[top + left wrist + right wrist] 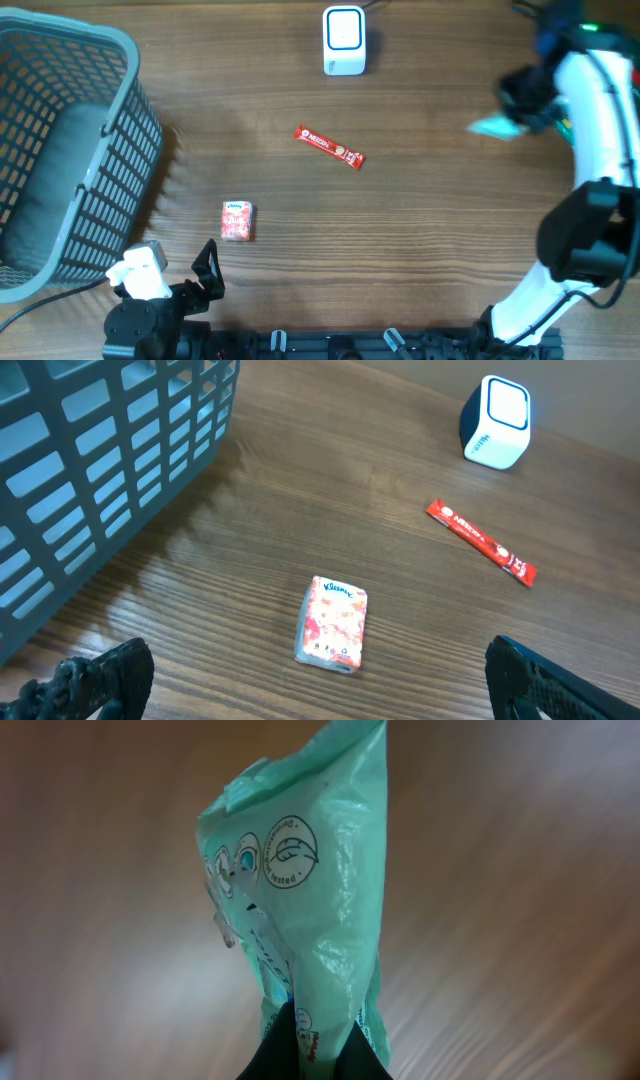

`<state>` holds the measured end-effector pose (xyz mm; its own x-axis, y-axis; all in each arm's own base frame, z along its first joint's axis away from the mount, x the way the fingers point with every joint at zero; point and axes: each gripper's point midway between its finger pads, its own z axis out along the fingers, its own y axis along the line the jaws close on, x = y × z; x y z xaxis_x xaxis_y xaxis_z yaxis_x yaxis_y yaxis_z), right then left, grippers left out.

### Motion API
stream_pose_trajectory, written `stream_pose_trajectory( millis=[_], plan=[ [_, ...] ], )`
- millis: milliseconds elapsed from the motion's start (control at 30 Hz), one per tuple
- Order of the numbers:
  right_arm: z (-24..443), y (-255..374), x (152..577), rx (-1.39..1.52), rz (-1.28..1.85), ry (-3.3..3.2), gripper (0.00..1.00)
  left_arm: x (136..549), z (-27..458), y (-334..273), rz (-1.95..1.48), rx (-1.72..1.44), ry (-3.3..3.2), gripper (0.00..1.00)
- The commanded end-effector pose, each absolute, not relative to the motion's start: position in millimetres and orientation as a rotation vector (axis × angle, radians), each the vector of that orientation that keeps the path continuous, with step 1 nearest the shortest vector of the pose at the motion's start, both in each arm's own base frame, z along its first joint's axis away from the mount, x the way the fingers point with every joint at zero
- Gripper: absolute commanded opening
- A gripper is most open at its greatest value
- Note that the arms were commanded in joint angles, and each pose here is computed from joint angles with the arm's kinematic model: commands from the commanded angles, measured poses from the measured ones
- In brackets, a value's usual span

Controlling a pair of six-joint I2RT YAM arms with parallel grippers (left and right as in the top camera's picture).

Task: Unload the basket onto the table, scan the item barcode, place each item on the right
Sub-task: 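Carry the wipes pack to the right side and release it, then grasp the red Nescafe sachet with the right gripper and lift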

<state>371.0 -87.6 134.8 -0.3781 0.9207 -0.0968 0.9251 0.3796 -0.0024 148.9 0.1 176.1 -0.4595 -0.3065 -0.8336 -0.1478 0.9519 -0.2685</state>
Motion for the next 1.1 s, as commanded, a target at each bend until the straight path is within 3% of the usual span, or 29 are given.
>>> stream_pose_trajectory(
  millis=[0,167,200,267,400,500,567,833,867,1067],
  plan=[
    [104.9,-194.6,303.1,1.938,-0.537,2.37,0.05,149.4,175.1,1.8,-0.171,-0.312,2.055,1.0],
    [62.8,-248.4,281.3,2.084,-0.462,2.191,0.06,149.4,175.1,1.8,-0.171,-0.311,2.055,1.0],
    [60.2,-253.6,283.9,2.083,-0.397,2.188,0.22,149.4,175.1,1.8,-0.171,-0.311,2.055,1.0],
    [62.9,-247.8,310.5,1.983,-0.135,2.256,1.0,149.4,175.1,1.8,-0.171,-0.311,2.055,1.0],
    [92.1,-218.4,348.0,1.838,0.237,2.336,1.0,149.4,175.1,1.8,-0.171,-0.311,2.055,1.0],
    [118.7,-151.3,371.8,1.612,0.691,2.484,1.0,149.4,175.1,1.8,-0.171,-0.311,2.055,1.0],
    [124.3,-101.8,380.8,1.374,0.822,2.63,0.99,149.4,175.1,1.8,-0.171,-0.311,2.055,1.0],
    [83.7,107.1,406.4,0.146,0.408,2.982,1.0,149.4,175.1,1.8,-0.171,-0.311,2.055,1.0],
    [76.5,138.6,410.3,-0.097,0.256,2.938,0.91,149.4,175.1,1.8,-0.171,-0.312,2.055,1.0],
    [43.2,211.4,404.8,-0.458,0.03,2.84,0.94,149.4,175.1,1.8,-0.171,-0.311,2.055,1.0]
  ],
)
